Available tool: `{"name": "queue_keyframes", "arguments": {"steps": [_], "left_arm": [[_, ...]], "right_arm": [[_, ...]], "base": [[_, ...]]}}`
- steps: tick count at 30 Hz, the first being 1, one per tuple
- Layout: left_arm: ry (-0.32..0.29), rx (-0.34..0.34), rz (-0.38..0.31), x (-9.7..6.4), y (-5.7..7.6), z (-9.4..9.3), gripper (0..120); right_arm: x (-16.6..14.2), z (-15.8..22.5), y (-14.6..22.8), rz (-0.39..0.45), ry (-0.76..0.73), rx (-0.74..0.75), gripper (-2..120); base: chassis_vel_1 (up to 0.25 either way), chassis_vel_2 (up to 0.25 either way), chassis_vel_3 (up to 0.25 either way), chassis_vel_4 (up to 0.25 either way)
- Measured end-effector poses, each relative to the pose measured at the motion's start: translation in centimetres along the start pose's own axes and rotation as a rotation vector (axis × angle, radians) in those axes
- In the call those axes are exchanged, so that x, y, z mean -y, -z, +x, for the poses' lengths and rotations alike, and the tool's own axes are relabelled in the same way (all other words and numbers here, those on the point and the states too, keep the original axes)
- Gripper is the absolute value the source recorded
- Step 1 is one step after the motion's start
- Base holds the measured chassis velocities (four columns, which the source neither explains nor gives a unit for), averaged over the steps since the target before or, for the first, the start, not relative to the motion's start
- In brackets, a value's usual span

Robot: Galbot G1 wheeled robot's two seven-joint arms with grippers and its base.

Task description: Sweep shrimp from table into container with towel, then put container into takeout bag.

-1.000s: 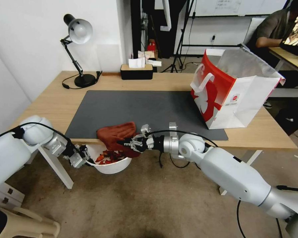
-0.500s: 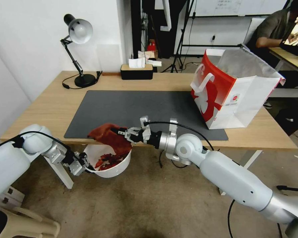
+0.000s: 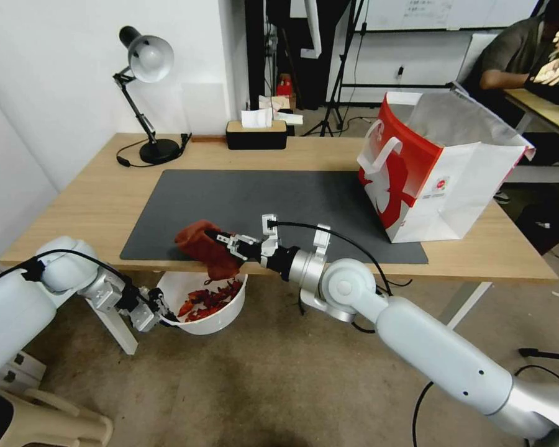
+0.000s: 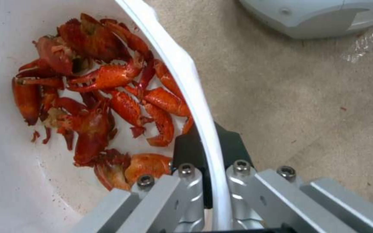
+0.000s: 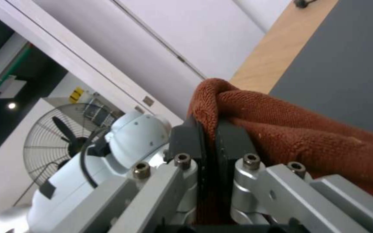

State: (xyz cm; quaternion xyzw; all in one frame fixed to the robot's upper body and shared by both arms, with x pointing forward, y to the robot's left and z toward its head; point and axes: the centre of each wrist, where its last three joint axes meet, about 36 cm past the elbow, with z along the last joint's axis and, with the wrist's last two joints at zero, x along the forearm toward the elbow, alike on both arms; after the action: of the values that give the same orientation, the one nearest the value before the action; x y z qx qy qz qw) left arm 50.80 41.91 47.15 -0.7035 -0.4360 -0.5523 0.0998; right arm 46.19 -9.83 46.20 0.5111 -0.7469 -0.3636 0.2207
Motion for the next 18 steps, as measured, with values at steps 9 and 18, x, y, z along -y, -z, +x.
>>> {"name": "queue_keyframes", "arguments": {"steps": [9,18], "left_arm": [[0.008,-0.004,0.007,0.3,-0.1,0.2,0],[0.016,-0.013,0.012,0.6,-0.2,0.7,0]], "right_arm": [[-1.3,-0.2,-1.4,-0.049,-0.009,-0.001,2],[-2.1,-0.3,-1.8,-0.056,-0.006,0.001,2]], "base": [[0.0,0.0,0.0,0.0],[0.0,0.0,0.0,0.0]]}}
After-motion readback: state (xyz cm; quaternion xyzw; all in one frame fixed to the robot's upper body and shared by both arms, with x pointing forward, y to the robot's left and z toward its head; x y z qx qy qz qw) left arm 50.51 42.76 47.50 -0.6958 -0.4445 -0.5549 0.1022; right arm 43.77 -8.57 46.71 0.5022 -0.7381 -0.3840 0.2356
